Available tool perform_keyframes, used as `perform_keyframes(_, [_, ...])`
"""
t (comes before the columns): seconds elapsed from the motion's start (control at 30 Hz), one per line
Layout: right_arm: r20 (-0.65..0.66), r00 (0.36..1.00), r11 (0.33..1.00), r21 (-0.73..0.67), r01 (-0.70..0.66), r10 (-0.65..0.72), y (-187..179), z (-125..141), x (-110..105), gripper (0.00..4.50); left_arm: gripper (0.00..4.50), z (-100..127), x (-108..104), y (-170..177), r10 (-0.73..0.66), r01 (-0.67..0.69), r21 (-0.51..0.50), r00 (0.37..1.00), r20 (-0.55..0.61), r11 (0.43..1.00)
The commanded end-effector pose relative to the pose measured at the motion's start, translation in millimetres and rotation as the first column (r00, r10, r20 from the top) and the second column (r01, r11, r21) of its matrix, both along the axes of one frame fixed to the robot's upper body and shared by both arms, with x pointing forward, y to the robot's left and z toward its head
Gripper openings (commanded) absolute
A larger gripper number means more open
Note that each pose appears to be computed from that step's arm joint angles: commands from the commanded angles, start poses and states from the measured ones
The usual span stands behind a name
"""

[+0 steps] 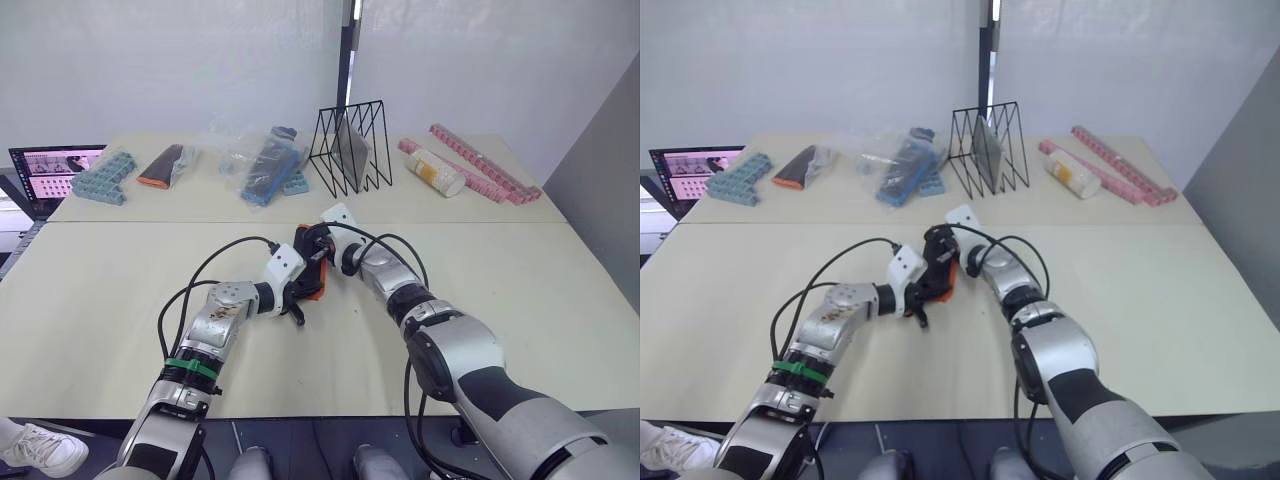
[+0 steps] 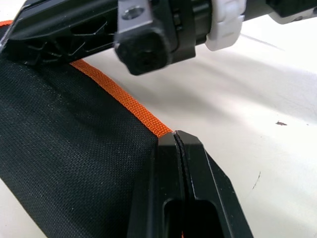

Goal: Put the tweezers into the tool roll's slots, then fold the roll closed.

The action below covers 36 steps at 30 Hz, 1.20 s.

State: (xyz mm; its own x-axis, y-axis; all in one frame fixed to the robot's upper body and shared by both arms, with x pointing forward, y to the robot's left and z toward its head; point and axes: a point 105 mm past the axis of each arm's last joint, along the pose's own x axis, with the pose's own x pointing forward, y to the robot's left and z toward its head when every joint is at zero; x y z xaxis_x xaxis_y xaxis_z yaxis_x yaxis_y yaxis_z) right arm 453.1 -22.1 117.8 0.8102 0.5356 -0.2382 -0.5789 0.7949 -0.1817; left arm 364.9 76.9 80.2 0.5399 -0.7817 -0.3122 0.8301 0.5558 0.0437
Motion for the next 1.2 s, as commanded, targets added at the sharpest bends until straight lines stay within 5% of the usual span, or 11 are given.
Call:
perform_keyframes(0.03, [-0.018,0.997,0.997,0.004,0.076,-0.076,-14,-3,5,0.00,0.03,-38,-15,10,0.023,-0.016,0.054,0.989,-0.143,0.998])
perform_keyframes(0.27, [0.088,0.990,0.983,0.155,0.099,-0.113,-27,37,15,0.00,0.03,-19,-20,6,-0.023,0.021,-0.026,0.998,-0.054,0.999])
perform_keyframes(0.5, [0.203,0.979,0.958,0.283,-0.044,-0.015,-53,75,13,0.00,0.03,38,-16,31,0.047,-0.029,-0.184,0.994,0.095,0.982])
perform_keyframes(0.63, [0.260,0.962,0.957,0.251,-0.148,0.081,-82,81,2,0.00,0.03,66,-27,60,0.083,-0.053,-0.183,0.983,0.162,0.982])
perform_keyframes(0.77, [0.229,0.951,0.968,0.091,-0.234,0.208,-112,63,-18,0.00,1.19,75,-36,103,0.177,-0.162,-0.090,0.962,0.209,0.983])
perform_keyframes(0.93, [0.192,0.953,0.967,0.054,-0.248,0.234,-149,58,-42,1.53,2.84,70,-54,157,0.299,-0.313,0.030,0.928,0.220,0.949])
perform_keyframes(1.1, [0.150,0.968,0.977,0.049,-0.208,0.199,-189,43,-67,3.24,4.48,61,-86,240,0.437,-0.488,0.213,0.866,0.244,0.847])
perform_keyframes(1.2, [0.065,0.992,0.992,0.045,-0.115,0.112,-222,24,-78,4.27,4.50,54,-111,281,0.512,-0.547,0.251,0.836,0.195,0.798])
